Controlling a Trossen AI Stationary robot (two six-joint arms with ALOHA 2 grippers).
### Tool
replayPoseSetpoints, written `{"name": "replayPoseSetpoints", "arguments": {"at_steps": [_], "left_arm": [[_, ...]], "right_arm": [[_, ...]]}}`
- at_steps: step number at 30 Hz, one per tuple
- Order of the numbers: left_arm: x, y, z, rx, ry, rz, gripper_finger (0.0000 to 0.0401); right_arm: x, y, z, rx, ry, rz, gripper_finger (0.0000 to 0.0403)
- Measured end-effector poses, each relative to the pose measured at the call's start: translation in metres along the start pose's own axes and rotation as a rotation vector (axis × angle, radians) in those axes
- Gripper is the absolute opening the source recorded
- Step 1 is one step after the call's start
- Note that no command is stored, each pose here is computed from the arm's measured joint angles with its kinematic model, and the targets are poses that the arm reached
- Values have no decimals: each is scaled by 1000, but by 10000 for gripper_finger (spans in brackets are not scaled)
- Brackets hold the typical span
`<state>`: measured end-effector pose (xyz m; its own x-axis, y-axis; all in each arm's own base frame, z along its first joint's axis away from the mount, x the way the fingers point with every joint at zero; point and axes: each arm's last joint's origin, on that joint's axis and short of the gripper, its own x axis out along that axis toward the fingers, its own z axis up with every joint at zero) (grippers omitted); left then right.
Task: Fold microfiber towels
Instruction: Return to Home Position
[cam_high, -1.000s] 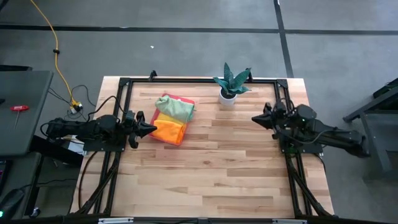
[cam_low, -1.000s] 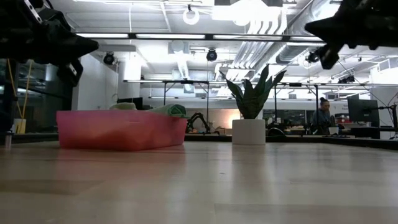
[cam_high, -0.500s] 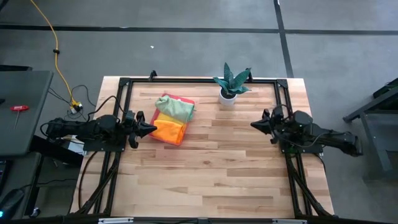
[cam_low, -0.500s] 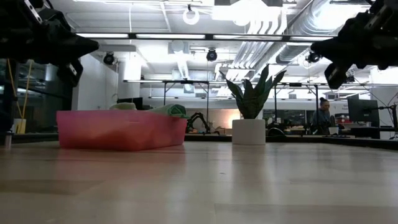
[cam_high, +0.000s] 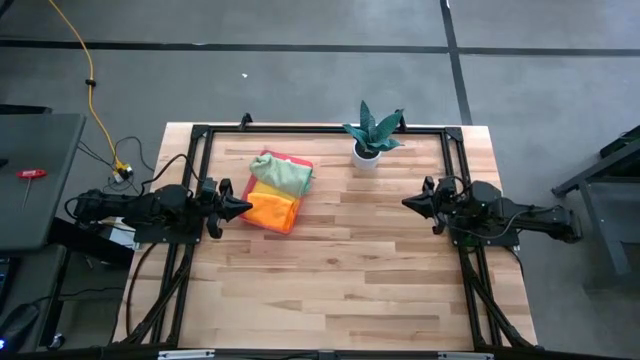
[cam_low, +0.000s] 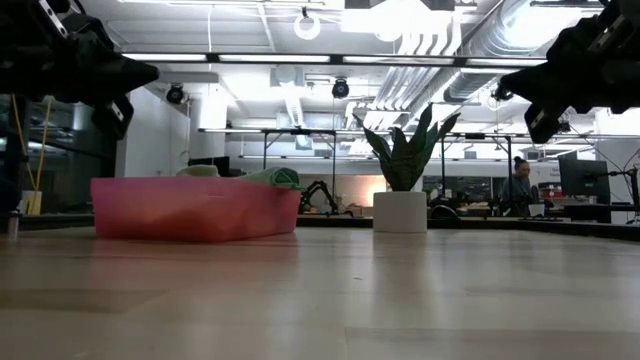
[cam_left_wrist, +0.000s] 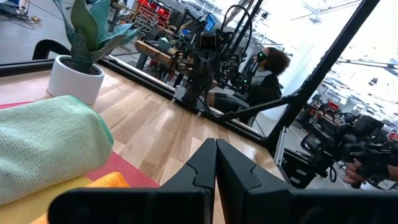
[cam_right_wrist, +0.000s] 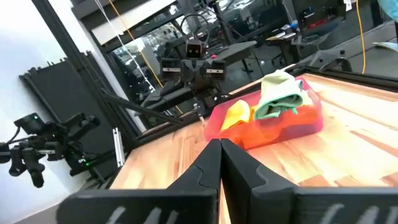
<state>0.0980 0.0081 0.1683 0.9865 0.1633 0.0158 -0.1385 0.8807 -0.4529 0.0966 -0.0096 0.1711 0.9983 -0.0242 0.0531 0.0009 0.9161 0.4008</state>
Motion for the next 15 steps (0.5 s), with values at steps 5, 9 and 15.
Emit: {"name": "replayPoseSetpoints", "arguments": {"at_steps": [5, 9, 15], "left_arm": [[0, 0, 0, 0, 0, 0, 1], [0, 0, 0, 0, 0, -1, 1], [0, 0, 0, 0, 1, -2, 1]], "right_arm": [[0, -1, -2, -20, 19, -8, 0], [0, -2, -2, -42, 12, -34, 0], [0, -2, -2, -58, 11, -42, 0]]}}
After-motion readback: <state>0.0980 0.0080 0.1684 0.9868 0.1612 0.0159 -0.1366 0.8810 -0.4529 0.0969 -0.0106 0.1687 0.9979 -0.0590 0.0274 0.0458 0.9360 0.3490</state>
